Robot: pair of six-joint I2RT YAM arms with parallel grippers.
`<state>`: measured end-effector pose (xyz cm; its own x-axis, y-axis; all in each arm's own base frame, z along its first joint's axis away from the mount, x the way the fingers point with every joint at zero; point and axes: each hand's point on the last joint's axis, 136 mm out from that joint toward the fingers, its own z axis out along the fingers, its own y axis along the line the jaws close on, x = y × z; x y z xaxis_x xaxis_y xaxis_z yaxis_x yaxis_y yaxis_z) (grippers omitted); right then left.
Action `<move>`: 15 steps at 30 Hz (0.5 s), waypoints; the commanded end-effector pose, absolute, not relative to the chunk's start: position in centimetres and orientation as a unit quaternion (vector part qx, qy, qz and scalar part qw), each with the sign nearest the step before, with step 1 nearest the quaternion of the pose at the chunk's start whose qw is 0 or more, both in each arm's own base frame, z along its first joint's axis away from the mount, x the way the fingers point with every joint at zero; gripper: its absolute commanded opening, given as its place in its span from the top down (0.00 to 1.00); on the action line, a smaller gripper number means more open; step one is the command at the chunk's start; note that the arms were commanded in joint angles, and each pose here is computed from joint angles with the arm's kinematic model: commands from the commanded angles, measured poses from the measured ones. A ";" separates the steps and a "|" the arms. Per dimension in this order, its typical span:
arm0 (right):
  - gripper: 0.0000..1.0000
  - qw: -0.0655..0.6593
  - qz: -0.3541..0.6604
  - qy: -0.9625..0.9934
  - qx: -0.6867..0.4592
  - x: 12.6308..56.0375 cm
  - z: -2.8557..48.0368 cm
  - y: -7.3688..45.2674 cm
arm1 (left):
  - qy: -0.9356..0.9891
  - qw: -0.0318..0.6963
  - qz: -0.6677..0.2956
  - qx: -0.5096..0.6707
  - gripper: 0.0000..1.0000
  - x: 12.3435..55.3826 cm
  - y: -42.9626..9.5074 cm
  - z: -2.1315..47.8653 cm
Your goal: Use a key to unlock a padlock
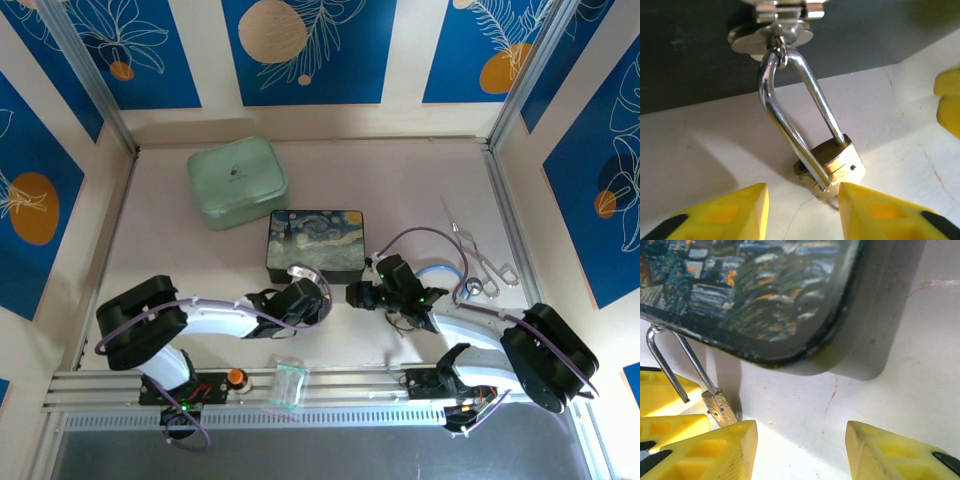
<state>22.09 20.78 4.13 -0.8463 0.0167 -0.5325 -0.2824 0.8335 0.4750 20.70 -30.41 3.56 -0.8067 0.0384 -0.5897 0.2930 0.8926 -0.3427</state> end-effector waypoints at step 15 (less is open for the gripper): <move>0.51 0.289 0.281 0.898 -0.174 21.4 5.0 25.4 | 0.918 0.330 -0.221 0.010 0.69 22.1 -27.9 8.2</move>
<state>20.33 24.50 3.92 -0.8113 -0.1340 -0.5691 -0.4359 0.7872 0.4362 21.51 -29.14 8.13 -0.7902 -0.0827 -0.6073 0.2115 0.8931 -0.3969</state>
